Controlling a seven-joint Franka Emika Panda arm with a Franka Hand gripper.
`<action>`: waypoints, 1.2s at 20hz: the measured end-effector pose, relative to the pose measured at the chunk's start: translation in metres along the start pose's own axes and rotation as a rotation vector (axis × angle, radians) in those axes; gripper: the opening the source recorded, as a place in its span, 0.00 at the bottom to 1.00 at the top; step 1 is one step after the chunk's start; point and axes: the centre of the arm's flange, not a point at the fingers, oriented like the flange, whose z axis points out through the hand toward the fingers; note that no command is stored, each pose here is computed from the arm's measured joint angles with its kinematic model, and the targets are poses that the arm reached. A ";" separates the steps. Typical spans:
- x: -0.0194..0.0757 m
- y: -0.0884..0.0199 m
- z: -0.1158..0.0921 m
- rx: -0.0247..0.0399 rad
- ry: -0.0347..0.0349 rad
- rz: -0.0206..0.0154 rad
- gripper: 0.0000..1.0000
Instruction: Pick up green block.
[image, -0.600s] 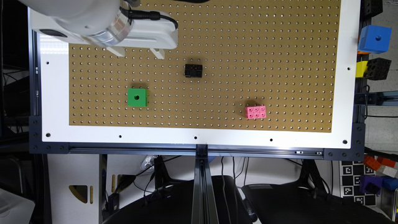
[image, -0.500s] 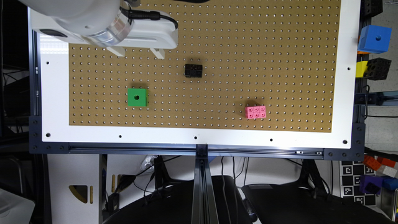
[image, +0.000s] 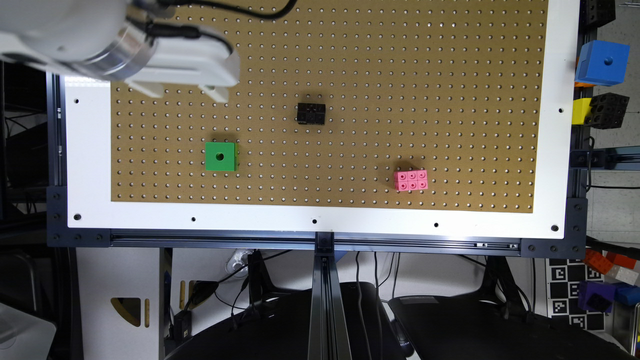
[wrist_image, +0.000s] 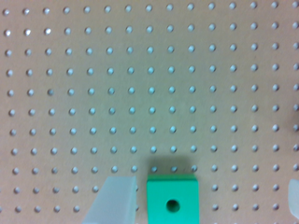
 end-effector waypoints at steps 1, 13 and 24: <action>0.0084 -0.003 0.003 0.0004 0.0010 0.0007 1.00; 0.0312 -0.011 0.007 0.0048 0.0110 0.0024 1.00; 0.0402 -0.017 0.059 -0.0046 -0.0098 0.0010 1.00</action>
